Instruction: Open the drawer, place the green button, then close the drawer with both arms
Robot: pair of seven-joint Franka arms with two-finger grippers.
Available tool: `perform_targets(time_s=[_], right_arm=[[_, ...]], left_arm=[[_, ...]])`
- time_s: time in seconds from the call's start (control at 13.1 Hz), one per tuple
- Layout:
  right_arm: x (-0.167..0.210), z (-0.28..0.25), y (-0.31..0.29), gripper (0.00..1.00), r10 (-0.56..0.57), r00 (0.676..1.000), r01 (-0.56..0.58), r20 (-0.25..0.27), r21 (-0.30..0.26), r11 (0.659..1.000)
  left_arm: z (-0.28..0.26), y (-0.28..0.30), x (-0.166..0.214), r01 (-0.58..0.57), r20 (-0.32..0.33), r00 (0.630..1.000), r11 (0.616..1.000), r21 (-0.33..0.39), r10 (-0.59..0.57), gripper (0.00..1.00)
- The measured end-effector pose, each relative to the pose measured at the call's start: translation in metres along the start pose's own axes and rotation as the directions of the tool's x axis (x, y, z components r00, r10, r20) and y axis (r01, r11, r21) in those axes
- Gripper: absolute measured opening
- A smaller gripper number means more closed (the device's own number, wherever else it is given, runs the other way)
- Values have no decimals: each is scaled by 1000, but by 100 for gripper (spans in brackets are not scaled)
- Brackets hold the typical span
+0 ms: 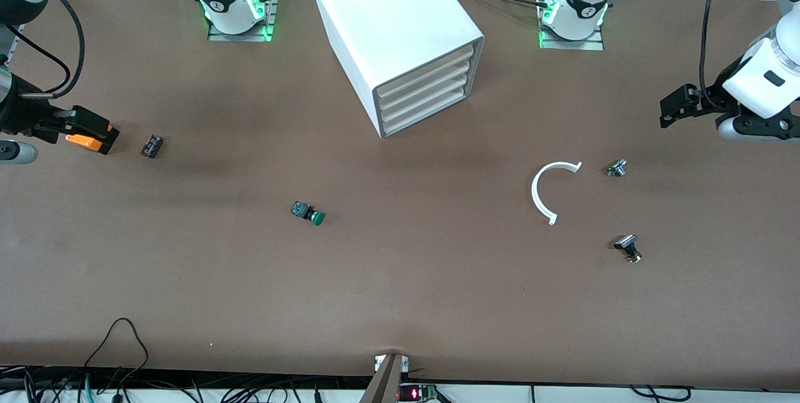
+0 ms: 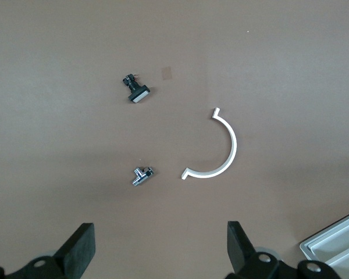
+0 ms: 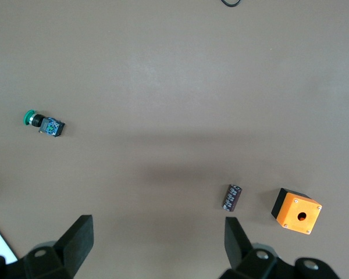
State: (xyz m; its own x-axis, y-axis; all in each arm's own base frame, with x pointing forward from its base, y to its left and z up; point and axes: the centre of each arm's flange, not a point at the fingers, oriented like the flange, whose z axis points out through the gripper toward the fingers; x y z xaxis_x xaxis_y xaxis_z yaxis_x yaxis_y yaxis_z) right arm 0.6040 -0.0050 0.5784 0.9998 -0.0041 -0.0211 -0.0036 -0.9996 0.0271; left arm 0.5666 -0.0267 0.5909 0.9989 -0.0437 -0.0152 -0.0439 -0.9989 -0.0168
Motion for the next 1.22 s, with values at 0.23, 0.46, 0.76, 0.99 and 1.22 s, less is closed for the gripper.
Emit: perform_targets(time_s=[0.23, 0.46, 0.76, 0.99, 1.22], right_arm=[[0, 0, 0, 100, 0, 1000, 0, 0, 0, 1000], [0, 0, 0, 100, 0, 1000, 0, 0, 0, 1000], [0, 0, 0, 100, 1, 1000, -1, 0, 0, 1000], [0, 0, 0, 100, 1, 1000, -1, 0, 0, 1000], [0, 0, 1, 100, 1, 1000, -1, 0, 0, 1000]], left_arm=[[0, 2, 0, -3, 0, 1000, 1000, 0, 3, 100], [0, 2, 0, -3, 0, 1000, 1000, 0, 3, 100], [0, 2, 0, -4, 0, 1000, 1000, 0, 4, 100], [1, 3, 0, -6, 1, 1000, 1000, 0, 6, 100], [3, 4, 1, -7, 5, 1000, 1000, 0, 7, 100]])
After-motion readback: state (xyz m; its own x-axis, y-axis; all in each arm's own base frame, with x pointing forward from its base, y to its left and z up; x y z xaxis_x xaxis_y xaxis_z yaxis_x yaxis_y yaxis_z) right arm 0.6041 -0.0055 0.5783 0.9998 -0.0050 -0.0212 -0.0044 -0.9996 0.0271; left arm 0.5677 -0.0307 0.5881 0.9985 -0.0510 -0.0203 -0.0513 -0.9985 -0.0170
